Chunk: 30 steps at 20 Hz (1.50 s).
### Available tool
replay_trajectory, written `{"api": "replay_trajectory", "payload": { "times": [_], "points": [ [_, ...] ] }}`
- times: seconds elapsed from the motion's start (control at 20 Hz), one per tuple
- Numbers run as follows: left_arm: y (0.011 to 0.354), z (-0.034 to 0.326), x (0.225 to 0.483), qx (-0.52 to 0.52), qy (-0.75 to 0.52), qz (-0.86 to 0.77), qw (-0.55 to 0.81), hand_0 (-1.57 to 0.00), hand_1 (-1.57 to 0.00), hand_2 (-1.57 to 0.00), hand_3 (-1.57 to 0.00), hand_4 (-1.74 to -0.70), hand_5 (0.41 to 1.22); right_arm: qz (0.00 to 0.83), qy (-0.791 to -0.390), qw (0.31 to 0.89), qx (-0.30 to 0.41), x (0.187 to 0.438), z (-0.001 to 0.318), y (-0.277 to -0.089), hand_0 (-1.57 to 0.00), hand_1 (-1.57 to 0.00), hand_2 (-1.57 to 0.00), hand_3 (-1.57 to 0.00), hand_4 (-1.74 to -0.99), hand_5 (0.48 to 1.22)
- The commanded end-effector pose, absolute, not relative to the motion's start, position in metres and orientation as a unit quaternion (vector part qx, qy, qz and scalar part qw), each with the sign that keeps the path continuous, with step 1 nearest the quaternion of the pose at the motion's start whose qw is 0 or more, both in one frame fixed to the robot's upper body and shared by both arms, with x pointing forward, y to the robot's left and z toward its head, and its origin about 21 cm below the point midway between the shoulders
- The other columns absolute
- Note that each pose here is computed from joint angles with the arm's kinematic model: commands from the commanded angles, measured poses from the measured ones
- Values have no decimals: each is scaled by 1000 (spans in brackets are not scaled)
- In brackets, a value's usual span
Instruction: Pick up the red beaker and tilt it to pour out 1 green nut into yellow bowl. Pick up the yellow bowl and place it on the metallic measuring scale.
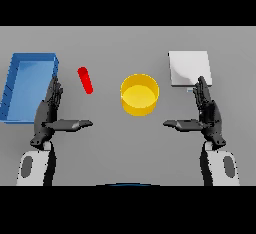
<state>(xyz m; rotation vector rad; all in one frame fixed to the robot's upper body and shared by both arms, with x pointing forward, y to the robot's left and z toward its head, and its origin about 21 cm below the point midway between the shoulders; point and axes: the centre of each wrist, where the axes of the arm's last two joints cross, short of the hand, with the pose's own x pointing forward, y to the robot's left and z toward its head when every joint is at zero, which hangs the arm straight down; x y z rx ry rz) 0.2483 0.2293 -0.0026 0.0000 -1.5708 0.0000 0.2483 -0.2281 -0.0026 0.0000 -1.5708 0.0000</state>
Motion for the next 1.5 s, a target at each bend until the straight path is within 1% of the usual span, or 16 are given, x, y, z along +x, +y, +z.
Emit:
{"api": "replay_trajectory", "payload": {
  "times": [0.0, 0.25, 0.3, 0.35, 0.45, 0.5, 0.55, 0.65, 0.7, 0.75, 0.8, 0.9, 0.95, 1.05, 1.25, 1.45],
  "points": [
    [229, -3, 249, 0, -707, 0, 707, 1, 1, 1, 1, -1141, 660, -1, -707, 707, 0, 249, -2, -229, 1, 1, 1, 1, -1071, 578],
    [225, 0, 251, -3, -708, 0, 706, 1, 1, 1, 1, -1141, 660, -1, -704, 710, -2, 250, -3, -234, 1, 1, 1, 1, -1071, 578],
    [223, 3, 241, 13, -718, -40, 695, 1, 1, 1, 1, -1141, 660, 56, -735, 673, -55, 244, 5, -238, 1, 1, 1, 1, -1071, 578],
    [223, 7, 232, 22, -729, -63, 682, 1, 1, 1, 1, -1143, 660, 92, -748, 652, -80, 236, 5, -238, 1, 1, 1, 1, -1072, 577],
    [225, 15, 224, 34, -725, -90, 682, 1, 1, 1, 1, -1142, 662, 125, -750, 641, -102, 229, 6, -228, 1, 1, 1, 1, -1064, 577],
    [222, 20, 222, 33, -723, -97, 683, 1, 1, 1, 1, -1138, 660, 128, -751, 639, -108, 228, 7, -232, 1, 1, 1, 1, -1071, 581],
    [220, 26, 224, 33, -721, -99, 685, 1, 1, 1, 1, -1136, 657, 133, -752, 637, -104, 227, 11, -231, 1, 1, 1, 1, -1084, 585],
    [216, 23, 222, 31, -708, -109, 697, 1, 1, 1, 1, -1139, 652, 128, -750, 643, -91, 226, 14, -228, 1, 1, 1, 1, -1118, 600],
    [218, 22, 223, 30, -703, -112, 701, 1, 1, 1, 1, -1137, 650, 127, -750, 643, -87, 227, 15, -230, 1, 1, 1, 1, -1131, 607],
    [216, 18, 226, 32, -698, -114, 707, 1, 1, 1, 1, -1137, 649, 127, -749, 645, -81, 229, 13, -229, 1, 1, 1, 1, -1147, 614],
    [217, 17, 235, 34, -691, -116, 712, 1, 1, 1, 1, -1136, 648, 127, -751, 643, -75, 230, 12, -227, 1, 1, 1, 1, -1163, 624],
    [221, 8, 243, 36, -682, -116, 721, 1, 1, 1, 1, -1145, 643, 122, -754, 642, -63, 227, 14, -229, 1, 1, 1, 1, -1189, 626],
    [220, 7, 252, 33, -679, -115, 724, 1, 1, 1, 1, -1158, 645, 122, -754, 643, -57, 228, 14, -227, 1, 1, 1, 1, -1197, 627],
    [220, 2, 269, 31, -679, -115, 725, 1, 1, 1, 1, -1178, 650, 120, -752, 645, -57, 229, 12, -229, 1, 1, 1, 1, -1215, 628],
    [216, -7, 301, 34, -674, -127, 727, 1, 1, 1, 1, -1178, 637, 116, -751, 647, -55, 229, 12, -231, 1, 1, 1, 1, -1229, 626],
    [212, -9, 322, 27, -684, -138, 716, 1, 1, 1, 1, -1197, 646, 122, -751, 646, -62, 229, 12, -233, 1, 1, 1, 1, -1218, 626]
  ]
}}
